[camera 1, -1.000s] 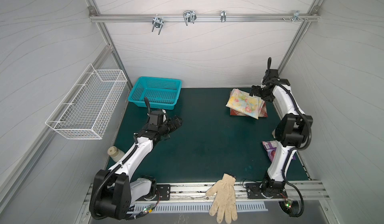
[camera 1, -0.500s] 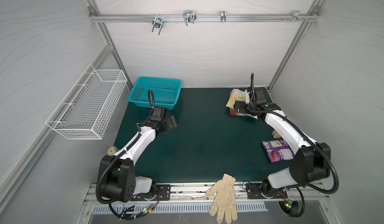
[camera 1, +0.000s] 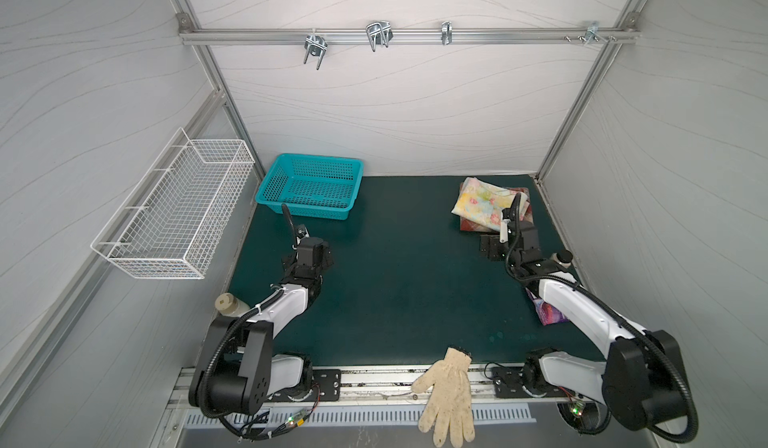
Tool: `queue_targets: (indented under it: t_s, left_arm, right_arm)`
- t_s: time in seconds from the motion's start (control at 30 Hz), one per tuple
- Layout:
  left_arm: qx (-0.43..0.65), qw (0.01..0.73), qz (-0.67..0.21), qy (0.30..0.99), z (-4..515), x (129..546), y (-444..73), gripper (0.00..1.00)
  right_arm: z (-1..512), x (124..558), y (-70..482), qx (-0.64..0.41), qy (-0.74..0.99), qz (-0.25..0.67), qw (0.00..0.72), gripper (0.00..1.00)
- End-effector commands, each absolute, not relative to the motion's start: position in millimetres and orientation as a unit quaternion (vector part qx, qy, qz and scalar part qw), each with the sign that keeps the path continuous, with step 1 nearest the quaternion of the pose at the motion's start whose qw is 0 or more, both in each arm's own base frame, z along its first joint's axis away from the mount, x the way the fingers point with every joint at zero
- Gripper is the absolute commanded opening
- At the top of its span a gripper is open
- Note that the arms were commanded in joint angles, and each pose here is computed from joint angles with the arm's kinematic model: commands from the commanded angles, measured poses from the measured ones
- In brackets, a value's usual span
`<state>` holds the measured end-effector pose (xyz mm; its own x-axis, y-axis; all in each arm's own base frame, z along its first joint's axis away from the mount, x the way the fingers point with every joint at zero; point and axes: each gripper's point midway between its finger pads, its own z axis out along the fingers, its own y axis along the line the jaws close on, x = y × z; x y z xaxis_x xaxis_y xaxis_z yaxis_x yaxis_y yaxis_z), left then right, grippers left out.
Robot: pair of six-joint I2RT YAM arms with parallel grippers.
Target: Fold and stack the skirts
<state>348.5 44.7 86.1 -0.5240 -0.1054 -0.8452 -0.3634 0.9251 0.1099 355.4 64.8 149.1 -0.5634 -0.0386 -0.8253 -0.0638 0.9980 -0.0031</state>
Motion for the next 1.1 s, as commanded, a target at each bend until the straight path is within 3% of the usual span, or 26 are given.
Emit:
queue_targets:
  t_s: [0.0,0.2,0.27,0.47,0.8,1.07]
  left_arm:
    - [-0.135,0.559,0.136,0.807,121,375,51,0.99]
    - [-0.117,0.609,0.11,0.777,107,384,51,0.99]
    - [-0.116,0.569,0.088,0.81,95,385,49,0.99]
    - [-0.118,0.573,0.089,0.806,95,392,53,0.99]
    - [-0.115,0.567,0.095,0.81,95,393,51,0.99]
    - [-0.103,0.568,0.113,0.809,96,395,44,0.99]
  right_arm:
    - [172,368,58,-0.012,0.856,0.022,0.516,0.99]
    - [155,370,49,-0.015,0.849,0.038,0.527,0.99]
    - [151,374,48,-0.012,0.841,0.047,0.539,0.99]
    - [109,382,41,-0.015,0.842,0.024,0.538,0.99]
    - [92,391,57,-0.082,0.82,0.025,0.566,0.99]
    - [82,402,51,-0.071,0.838,0.07,0.537,0.99]
